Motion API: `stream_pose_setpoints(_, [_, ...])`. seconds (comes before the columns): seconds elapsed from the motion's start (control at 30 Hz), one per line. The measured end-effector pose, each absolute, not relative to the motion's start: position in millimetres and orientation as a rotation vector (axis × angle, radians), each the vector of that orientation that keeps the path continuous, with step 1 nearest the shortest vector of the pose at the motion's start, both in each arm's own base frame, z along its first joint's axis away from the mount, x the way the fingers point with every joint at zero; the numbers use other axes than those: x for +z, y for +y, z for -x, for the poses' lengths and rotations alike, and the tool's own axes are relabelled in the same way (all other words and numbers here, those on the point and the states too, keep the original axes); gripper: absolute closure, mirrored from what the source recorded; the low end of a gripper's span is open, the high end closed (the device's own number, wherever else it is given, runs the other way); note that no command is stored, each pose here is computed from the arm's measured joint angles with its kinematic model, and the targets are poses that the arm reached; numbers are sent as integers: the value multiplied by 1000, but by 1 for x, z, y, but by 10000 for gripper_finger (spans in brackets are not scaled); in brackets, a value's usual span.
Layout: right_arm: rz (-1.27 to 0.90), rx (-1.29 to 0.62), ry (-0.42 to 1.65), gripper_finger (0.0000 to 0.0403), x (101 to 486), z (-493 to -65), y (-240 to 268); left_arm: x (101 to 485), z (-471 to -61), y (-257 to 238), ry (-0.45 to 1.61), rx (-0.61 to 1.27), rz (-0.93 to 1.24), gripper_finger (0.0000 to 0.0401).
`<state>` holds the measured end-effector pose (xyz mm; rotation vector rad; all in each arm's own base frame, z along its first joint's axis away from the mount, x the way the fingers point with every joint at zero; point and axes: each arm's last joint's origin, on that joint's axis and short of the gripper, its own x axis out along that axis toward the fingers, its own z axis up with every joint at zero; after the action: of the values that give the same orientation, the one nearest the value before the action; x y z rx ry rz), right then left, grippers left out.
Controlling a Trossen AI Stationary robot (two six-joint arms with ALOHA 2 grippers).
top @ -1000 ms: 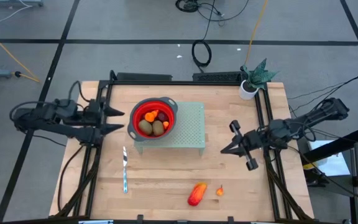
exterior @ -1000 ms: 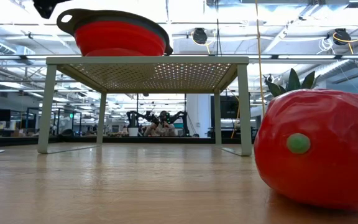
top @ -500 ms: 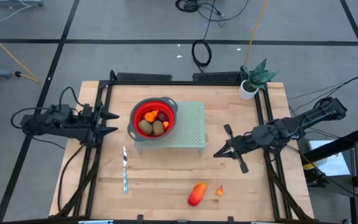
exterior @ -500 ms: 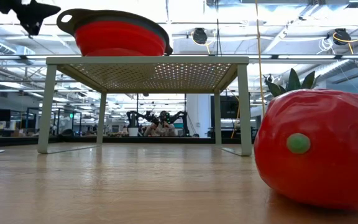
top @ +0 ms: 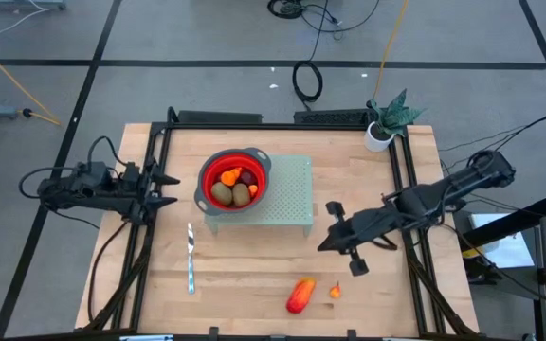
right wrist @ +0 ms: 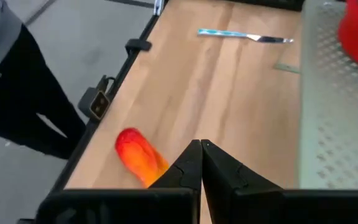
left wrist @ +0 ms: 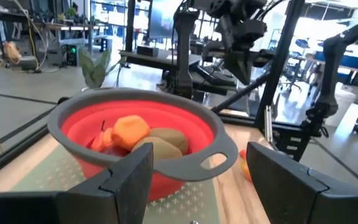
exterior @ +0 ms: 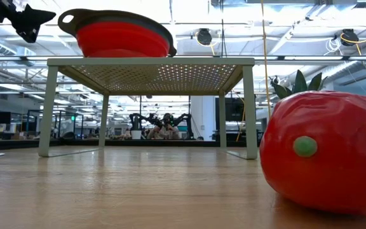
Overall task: Pick & Place Fruit
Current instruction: Put the peach into the strainer bowl on the shelf
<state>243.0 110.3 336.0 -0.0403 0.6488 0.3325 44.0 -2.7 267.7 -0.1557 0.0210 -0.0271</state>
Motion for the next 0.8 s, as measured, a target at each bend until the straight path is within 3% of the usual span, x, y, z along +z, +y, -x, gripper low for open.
stream_pose_setpoints(0.43, [-32,452,903,403,305,-254,155,267,-44,-3,31,-29,129,144])
stream_pose_setpoints(0.8, [187,619,1052,403,282,-239,178,267,-44,-3,31,-29,161,144])
